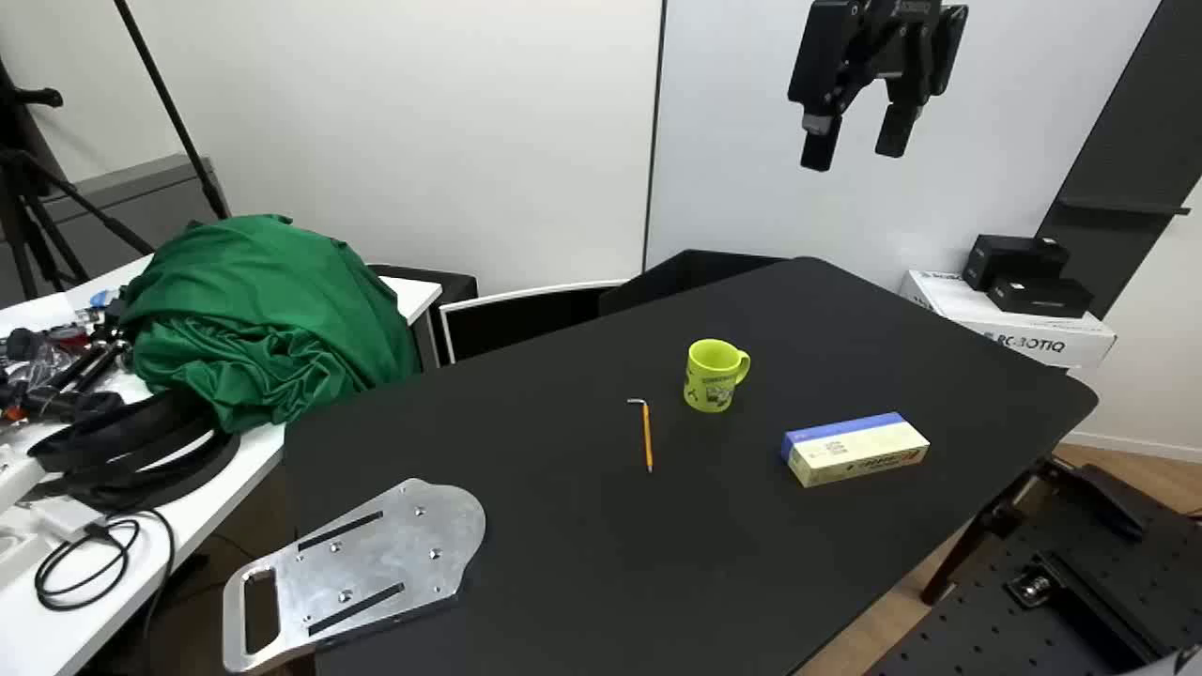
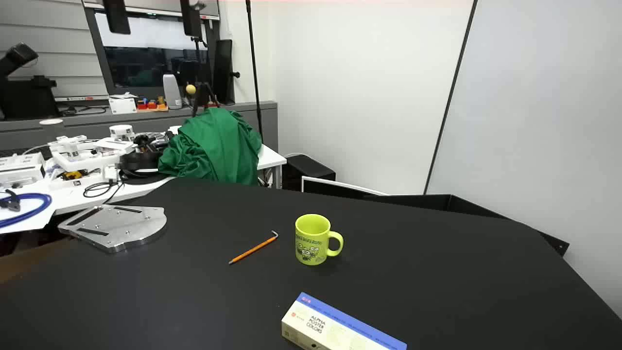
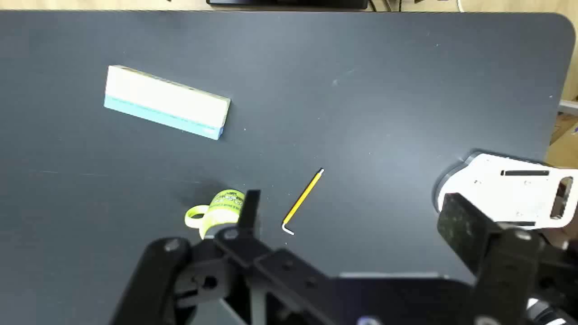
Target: Put the orange object on the table into the mug
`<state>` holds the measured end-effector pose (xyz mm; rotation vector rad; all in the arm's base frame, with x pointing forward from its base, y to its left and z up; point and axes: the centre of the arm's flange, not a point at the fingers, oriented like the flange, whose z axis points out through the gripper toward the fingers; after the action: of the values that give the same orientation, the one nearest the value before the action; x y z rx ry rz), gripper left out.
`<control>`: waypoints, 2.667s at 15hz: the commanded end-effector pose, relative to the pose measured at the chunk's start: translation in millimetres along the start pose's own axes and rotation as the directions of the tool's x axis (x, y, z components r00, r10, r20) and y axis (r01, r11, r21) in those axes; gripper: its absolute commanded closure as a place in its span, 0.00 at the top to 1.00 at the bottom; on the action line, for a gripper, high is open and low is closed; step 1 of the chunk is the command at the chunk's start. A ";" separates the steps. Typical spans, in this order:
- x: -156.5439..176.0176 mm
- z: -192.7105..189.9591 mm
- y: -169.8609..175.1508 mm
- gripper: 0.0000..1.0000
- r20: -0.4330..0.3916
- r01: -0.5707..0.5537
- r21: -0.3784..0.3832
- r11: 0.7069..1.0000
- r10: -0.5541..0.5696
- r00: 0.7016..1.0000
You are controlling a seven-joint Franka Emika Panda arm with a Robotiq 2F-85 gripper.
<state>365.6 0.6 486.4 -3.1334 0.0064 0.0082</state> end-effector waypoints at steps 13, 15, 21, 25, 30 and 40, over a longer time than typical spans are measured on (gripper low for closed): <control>0.0 0.0 0.0 1.00 0.000 0.000 0.000 1.000 0.000 1.000; 0.0 0.0 0.0 1.00 0.000 0.000 0.000 1.000 0.000 1.000; 23.8 3.3 8.2 1.00 -0.005 -0.033 0.002 0.999 0.033 0.999; 76.2 18.4 27.6 1.00 -0.010 -0.107 -0.023 0.994 0.107 0.994; 156.7 52.1 52.0 1.00 -0.013 -0.315 -0.087 0.945 0.315 0.949; 219.0 142.2 -17.0 1.00 -0.014 -0.670 0.002 0.743 0.670 0.743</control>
<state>564.7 -8.0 360.0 -3.0072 1.0034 0.0395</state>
